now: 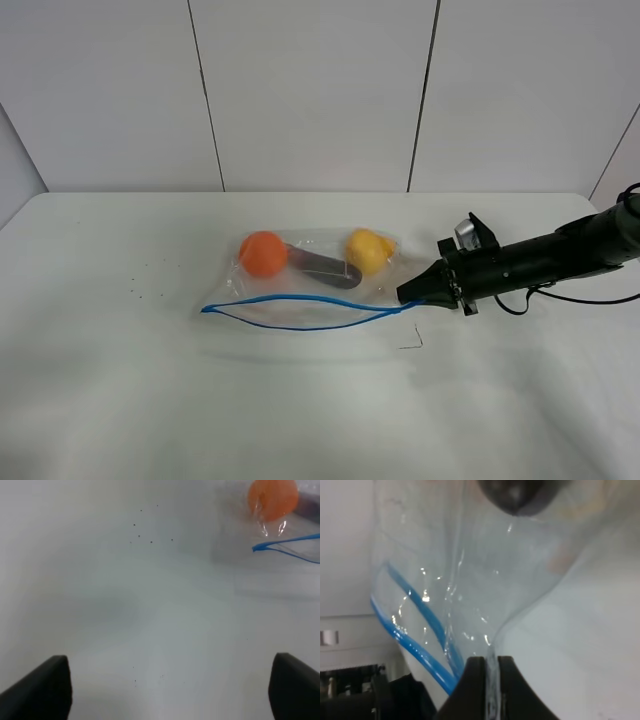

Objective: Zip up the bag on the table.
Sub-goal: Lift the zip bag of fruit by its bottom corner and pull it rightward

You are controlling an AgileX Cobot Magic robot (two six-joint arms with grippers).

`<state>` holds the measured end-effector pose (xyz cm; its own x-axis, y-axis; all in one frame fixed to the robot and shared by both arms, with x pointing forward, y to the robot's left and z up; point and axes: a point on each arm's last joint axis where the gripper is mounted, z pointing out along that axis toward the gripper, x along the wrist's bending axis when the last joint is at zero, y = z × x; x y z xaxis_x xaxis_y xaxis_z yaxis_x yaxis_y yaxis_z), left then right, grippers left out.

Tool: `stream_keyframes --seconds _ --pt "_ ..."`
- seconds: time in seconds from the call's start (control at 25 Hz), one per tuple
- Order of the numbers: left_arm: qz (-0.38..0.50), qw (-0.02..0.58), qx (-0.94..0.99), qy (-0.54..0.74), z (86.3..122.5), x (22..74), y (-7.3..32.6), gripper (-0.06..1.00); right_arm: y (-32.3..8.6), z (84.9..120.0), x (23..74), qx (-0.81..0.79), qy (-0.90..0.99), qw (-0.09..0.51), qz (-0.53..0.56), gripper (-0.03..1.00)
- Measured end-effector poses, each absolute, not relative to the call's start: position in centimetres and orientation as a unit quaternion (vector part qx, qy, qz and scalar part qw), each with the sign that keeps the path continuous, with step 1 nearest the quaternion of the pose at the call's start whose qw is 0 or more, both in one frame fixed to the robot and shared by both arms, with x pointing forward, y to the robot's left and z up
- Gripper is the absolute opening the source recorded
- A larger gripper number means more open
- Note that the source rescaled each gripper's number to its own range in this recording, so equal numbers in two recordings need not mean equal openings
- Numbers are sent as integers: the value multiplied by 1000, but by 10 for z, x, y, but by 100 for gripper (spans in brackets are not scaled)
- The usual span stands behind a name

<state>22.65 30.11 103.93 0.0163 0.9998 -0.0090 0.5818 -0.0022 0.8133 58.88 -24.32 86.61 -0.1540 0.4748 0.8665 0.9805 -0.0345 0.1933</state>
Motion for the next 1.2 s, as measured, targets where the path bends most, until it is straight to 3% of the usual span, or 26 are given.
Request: stream_keyframes --seconds 0.32,0.88,1.04,1.2 --pt "324 323 632 626 1039 227 303 85 -241 870 586 -568 -622 321 -433 0" --pt "328 318 638 620 1041 228 303 85 -241 906 587 -548 -633 295 -461 0" --pt "300 304 675 601 1056 247 298 85 -241 905 586 -548 -635 296 -458 0" --pt "329 257 708 569 1085 285 303 85 -241 905 586 -553 -630 301 -454 0"
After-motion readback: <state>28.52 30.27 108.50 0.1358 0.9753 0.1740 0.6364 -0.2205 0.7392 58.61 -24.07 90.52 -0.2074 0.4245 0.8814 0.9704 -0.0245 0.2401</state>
